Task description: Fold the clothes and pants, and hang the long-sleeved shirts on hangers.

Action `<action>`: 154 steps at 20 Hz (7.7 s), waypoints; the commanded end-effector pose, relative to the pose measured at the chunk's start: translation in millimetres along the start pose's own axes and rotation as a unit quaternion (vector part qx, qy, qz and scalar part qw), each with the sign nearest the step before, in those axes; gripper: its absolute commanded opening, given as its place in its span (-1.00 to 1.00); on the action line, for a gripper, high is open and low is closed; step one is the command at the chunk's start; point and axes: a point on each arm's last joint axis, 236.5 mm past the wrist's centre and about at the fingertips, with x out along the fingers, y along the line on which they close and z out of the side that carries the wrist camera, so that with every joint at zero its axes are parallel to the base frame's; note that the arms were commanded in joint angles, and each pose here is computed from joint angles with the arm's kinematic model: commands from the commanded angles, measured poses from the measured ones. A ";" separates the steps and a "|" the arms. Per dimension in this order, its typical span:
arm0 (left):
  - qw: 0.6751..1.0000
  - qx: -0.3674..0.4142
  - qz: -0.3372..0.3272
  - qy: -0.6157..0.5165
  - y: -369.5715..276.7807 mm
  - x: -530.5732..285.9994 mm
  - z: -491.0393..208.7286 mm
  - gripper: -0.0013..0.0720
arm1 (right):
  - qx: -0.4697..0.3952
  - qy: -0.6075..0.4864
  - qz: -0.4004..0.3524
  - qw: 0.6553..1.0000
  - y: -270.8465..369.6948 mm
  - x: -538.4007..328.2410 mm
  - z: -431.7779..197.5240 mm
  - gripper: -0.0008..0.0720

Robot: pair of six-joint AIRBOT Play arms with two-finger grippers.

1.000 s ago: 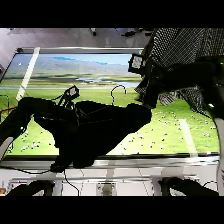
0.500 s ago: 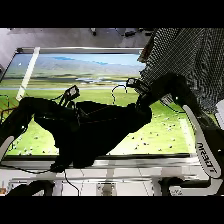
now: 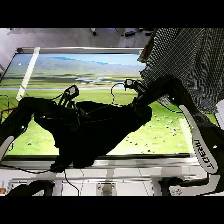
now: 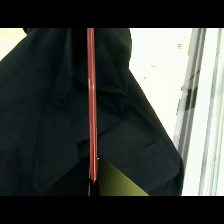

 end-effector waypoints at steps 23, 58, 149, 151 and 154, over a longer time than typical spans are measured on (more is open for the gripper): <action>0.991 -0.082 0.079 -0.072 -0.7 -51.5 49.2 0.64 | -0.134 -0.044 -0.121 0.983 31.5 -103.0 116.3 -0.92; 0.954 -0.043 0.294 -0.038 28.4 88.8 -28.5 -0.85 | -0.023 -0.116 -0.158 0.980 42.3 -144.9 146.7 -0.91; 0.964 -0.043 0.262 -0.013 66.2 -47.7 75.2 -0.90 | 0.232 -0.269 -0.331 0.874 65.9 -298.9 145.1 0.30; 0.964 -0.054 0.256 -0.040 63.9 -46.7 86.6 -0.90 | 0.279 -0.312 -0.230 0.879 78.4 -258.9 170.0 0.30; 0.968 -0.043 0.245 -0.042 54.1 -39.2 93.1 -0.90 | 0.408 -0.354 -0.154 0.827 49.9 -184.6 170.3 0.30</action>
